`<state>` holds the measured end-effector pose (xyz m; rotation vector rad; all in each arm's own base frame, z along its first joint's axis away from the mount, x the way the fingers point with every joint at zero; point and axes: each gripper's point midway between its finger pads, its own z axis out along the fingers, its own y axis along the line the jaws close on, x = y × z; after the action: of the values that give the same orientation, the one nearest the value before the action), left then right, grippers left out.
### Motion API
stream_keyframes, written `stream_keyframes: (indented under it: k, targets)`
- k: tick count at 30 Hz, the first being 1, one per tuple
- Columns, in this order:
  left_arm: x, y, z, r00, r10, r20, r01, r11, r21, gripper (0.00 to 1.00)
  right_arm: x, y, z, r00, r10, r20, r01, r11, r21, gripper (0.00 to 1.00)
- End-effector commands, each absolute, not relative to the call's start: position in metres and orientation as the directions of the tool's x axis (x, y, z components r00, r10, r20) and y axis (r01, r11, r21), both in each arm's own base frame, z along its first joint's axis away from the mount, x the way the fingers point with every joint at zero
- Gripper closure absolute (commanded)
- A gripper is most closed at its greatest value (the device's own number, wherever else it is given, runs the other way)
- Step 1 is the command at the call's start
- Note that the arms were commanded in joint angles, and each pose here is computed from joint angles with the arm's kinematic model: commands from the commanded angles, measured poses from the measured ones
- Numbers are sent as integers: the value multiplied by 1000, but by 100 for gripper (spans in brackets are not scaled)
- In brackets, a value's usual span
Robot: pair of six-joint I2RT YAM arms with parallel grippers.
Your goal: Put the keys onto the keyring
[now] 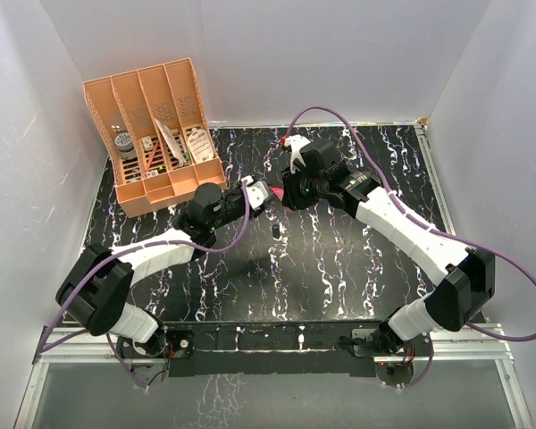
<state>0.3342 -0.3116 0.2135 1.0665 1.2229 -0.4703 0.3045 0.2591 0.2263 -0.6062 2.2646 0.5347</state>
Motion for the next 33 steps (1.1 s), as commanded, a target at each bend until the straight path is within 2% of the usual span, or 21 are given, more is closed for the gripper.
stream_keyframes:
  k: [1, 15, 17, 23, 28, 30, 33]
  targets:
    - [333, -325, 240, 400, 176, -899, 786, 438, 435, 65, 307, 265, 254, -578, -231, -783, -587, 784, 202, 82]
    - [329, -330, 229, 393, 194, -899, 802, 407, 438, 67, 307, 265, 256, -576, -231, -784, -588, 783, 202, 83]
    - [329, -330, 232, 398, 187, -898, 802, 404, 439, 73, 306, 265, 254, -578, -233, -782, -589, 783, 202, 83]
    - [323, -335, 237, 399, 164, -902, 819, 379, 431, 99, 306, 264, 253, -580, -233, -781, -587, 784, 201, 83]
    - [321, -337, 236, 379, 164, -911, 831, 373, 413, 100, 308, 263, 257, -571, -227, -789, -583, 788, 196, 83]
    - [322, -335, 238, 356, 161, -921, 833, 392, 391, 100, 312, 263, 261, -563, -216, -797, -574, 796, 190, 77]
    - [327, -331, 242, 282, 145, -948, 834, 452, 317, 100, 320, 258, 275, -535, -174, -827, -542, 821, 178, 51]
